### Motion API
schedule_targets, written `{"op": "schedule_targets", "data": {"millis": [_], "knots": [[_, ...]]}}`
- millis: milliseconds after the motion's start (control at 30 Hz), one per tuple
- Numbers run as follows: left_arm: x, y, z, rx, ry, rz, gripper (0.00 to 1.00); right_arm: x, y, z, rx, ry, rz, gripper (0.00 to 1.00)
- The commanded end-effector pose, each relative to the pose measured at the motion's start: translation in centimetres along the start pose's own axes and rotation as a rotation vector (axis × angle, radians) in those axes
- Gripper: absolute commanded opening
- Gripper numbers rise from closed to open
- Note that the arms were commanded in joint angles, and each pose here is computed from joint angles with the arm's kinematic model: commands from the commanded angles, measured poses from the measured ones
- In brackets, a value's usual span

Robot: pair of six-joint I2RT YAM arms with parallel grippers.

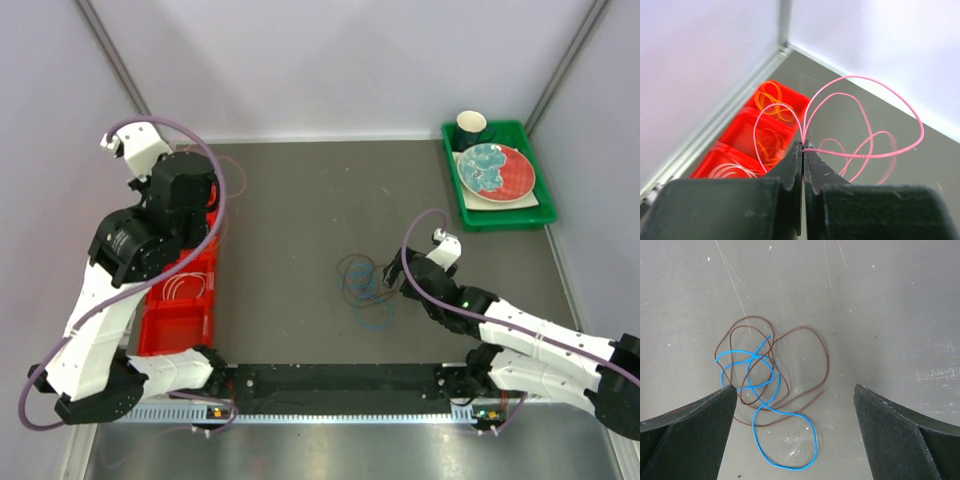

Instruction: Untangle the cables

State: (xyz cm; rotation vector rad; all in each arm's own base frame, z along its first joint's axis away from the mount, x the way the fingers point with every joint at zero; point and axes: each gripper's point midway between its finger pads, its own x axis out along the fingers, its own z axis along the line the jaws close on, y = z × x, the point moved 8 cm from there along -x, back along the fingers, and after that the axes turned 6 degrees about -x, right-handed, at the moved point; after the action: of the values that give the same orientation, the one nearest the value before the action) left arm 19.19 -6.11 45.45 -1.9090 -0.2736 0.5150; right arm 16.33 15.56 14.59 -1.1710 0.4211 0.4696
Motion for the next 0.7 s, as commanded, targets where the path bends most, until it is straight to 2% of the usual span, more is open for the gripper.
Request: {"op": "schedule_targets", "data": {"millis": [0,200,367,667], "knots": [[-0.2,-1.3,2.6,0.043,-0.154,-0.111,0.0,-0.3,-1.8,1.4,0.037,-0.039,-0.041,0.99],[1.8,-0.1,3.3,0.109,-0.303,-0.141,0.0,-0.3,-1.8,1.5,0.033,-0.04,-0.038,0.99],[4.6,1.0,5.3,0.073,-0.42,-0.108,0.0,-0.3,-1.7,1.4,0.032,-0.036,-0.034,0.99],[5.7,3.2,9.6,0.008,-0.554,-0.092,0.0,-0.3,-1.7,1.4,0.032,-0.04,-0.033,0.99]]}}
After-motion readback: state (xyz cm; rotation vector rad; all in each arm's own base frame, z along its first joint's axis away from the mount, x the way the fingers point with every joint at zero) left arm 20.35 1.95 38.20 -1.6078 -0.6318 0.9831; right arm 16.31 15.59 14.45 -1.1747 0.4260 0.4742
